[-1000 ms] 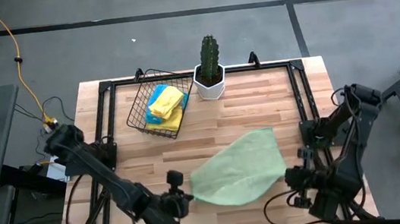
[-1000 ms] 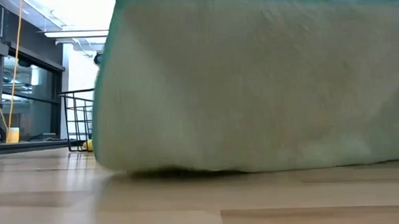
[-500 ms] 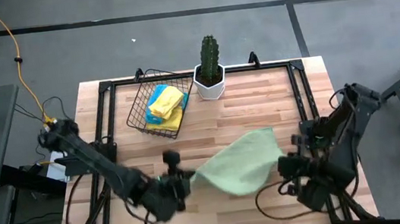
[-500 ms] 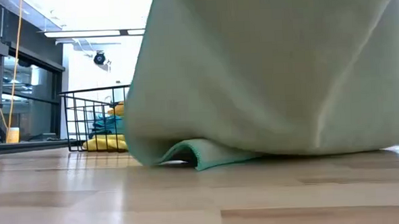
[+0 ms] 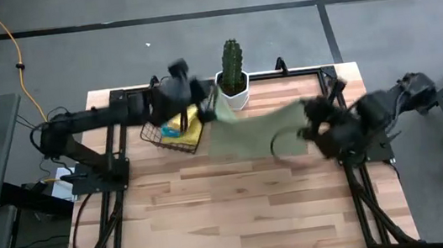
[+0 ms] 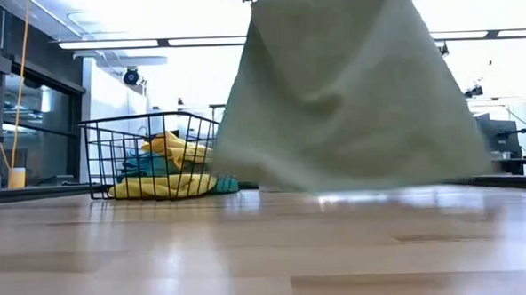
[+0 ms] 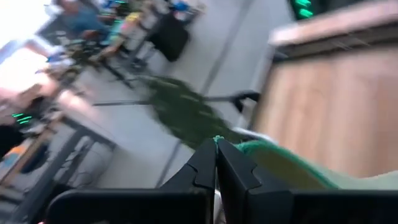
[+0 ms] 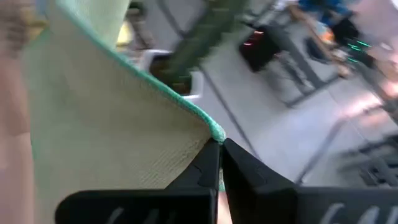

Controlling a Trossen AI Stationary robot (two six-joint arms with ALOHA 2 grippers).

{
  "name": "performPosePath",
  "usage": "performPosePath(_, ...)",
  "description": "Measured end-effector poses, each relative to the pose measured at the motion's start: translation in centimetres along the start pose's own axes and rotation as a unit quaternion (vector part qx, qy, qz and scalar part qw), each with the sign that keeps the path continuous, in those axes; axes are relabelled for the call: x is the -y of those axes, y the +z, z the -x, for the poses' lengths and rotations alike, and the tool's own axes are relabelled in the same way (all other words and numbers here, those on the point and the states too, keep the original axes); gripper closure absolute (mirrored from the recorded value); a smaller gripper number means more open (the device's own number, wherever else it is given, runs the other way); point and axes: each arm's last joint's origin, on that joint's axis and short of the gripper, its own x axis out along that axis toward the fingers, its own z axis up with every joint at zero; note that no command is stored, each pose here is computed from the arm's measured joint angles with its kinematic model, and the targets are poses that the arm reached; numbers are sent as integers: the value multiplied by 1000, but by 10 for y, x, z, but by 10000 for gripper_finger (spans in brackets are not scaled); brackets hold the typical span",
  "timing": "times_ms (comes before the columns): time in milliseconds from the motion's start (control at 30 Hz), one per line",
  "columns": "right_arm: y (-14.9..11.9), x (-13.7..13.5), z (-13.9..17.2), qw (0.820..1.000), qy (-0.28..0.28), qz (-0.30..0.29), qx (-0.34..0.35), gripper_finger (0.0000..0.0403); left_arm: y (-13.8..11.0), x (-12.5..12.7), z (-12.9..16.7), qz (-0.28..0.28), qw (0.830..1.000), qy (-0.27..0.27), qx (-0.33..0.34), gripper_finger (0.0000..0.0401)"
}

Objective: Fold microfiber towels
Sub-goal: Fold the green microfiber towel on the table

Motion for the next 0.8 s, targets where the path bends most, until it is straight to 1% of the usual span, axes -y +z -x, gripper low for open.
performPosePath(33, 0, 12, -2, 1000, -21, -14, 3, 403, 3, -13, -6, 10, 1000, 17, 4, 401)
performPosePath(100, -4, 33, -4, 999, -42, -33, 1, 403, 11, -34, -9, 28, 999, 39, 8, 401)
performPosePath(167, -9, 49, -3, 998, -58, -35, 0, 403, 19, -47, -3, 44, 998, 40, 13, 401)
performPosePath(233, -13, 58, 0, 998, -53, -41, 4, 403, 23, -50, 5, 57, 998, 11, 15, 401)
performPosePath(333, -16, 58, 5, 999, -12, -44, 1, 403, 21, -40, 17, 59, 997, -42, -1, 401)
performPosePath(433, -17, 45, 6, 998, 49, -35, -15, 403, 16, -23, 28, 54, 994, -84, -39, 401)
performPosePath(500, -19, 30, 6, 995, 94, -23, -38, 403, 11, -5, 34, 48, 991, -109, -61, 401)
performPosePath(667, -32, -22, 6, 976, 193, -7, -100, 403, -8, 59, 51, 24, 982, -165, -86, 401)
performPosePath(767, -51, -60, 6, 962, 232, -13, -144, 403, -23, 98, 66, 22, 977, -193, -85, 401)
performPosePath(800, -59, -72, 7, 957, 245, -16, -157, 403, -31, 113, 69, 18, 975, -205, -87, 401)
